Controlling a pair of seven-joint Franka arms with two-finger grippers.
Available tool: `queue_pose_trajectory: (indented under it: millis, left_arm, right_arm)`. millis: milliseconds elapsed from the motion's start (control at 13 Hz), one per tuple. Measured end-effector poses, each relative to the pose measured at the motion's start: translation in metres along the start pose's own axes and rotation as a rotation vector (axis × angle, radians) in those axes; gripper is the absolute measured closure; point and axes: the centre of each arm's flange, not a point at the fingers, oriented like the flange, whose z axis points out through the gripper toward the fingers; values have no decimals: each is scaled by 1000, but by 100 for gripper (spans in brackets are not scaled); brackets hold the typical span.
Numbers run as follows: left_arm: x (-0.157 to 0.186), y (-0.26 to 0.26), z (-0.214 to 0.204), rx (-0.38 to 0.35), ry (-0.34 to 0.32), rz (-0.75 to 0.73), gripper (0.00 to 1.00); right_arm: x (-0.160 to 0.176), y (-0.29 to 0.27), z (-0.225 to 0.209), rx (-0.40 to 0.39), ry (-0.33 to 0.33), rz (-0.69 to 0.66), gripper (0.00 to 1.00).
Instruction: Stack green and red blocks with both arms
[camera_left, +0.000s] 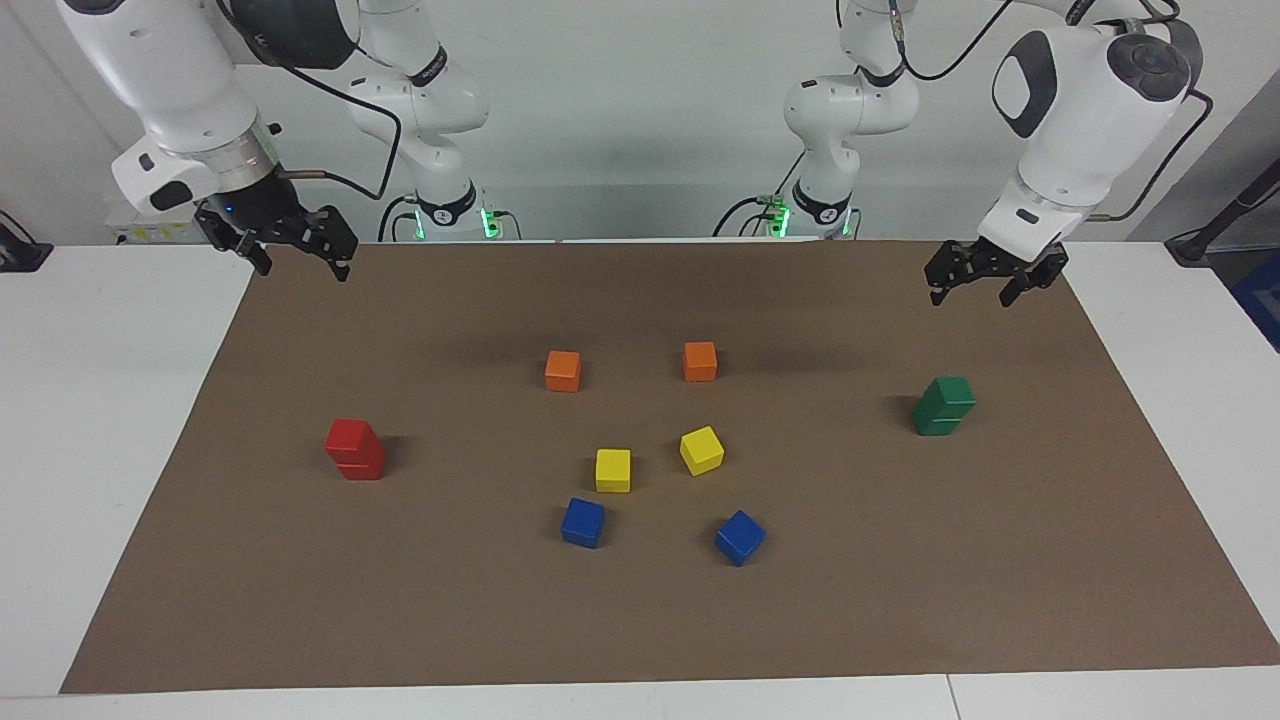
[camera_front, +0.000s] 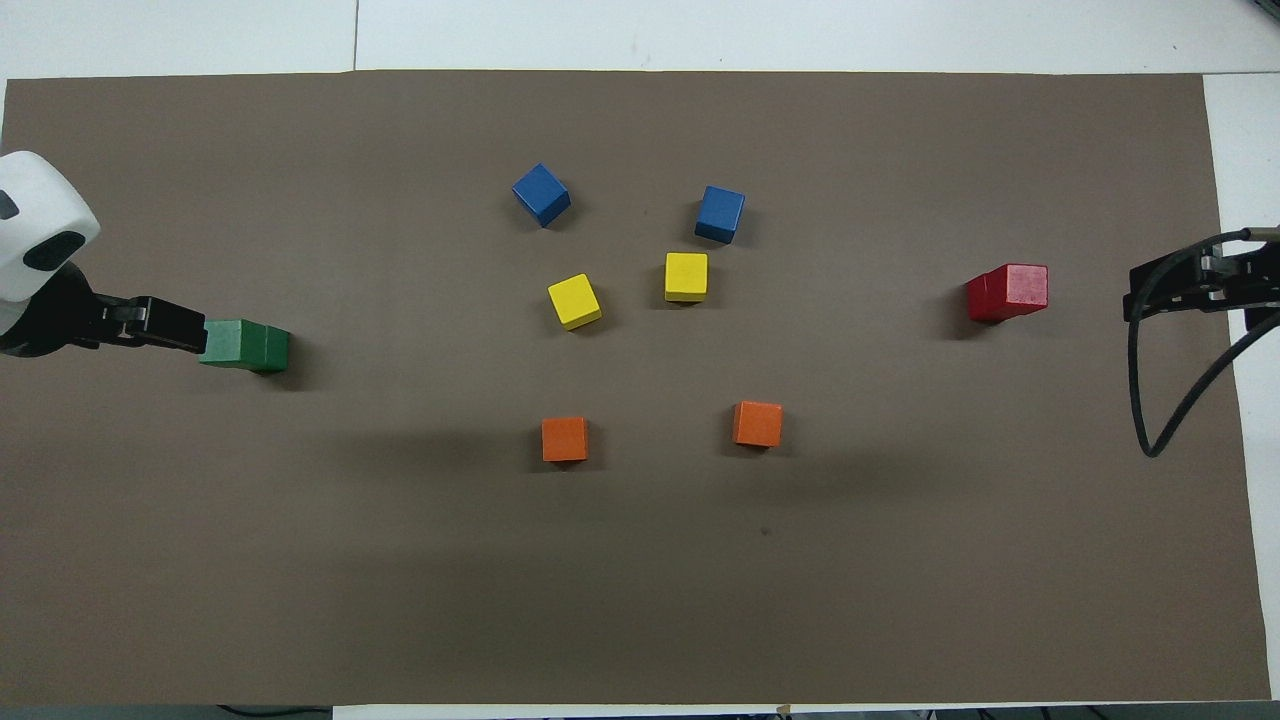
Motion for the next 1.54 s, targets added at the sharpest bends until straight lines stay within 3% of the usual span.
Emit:
queue_pose_trajectory:
  millis: [923,1538]
  left_arm:
    - [-2,4,-24,-1,4,7,0]
    - [-3,4,-42,0,27,5,0]
  right_arm:
    - [-3,-15,3,-4,-26,-40,0]
    - [1,-11,1,-15,6,-36,0]
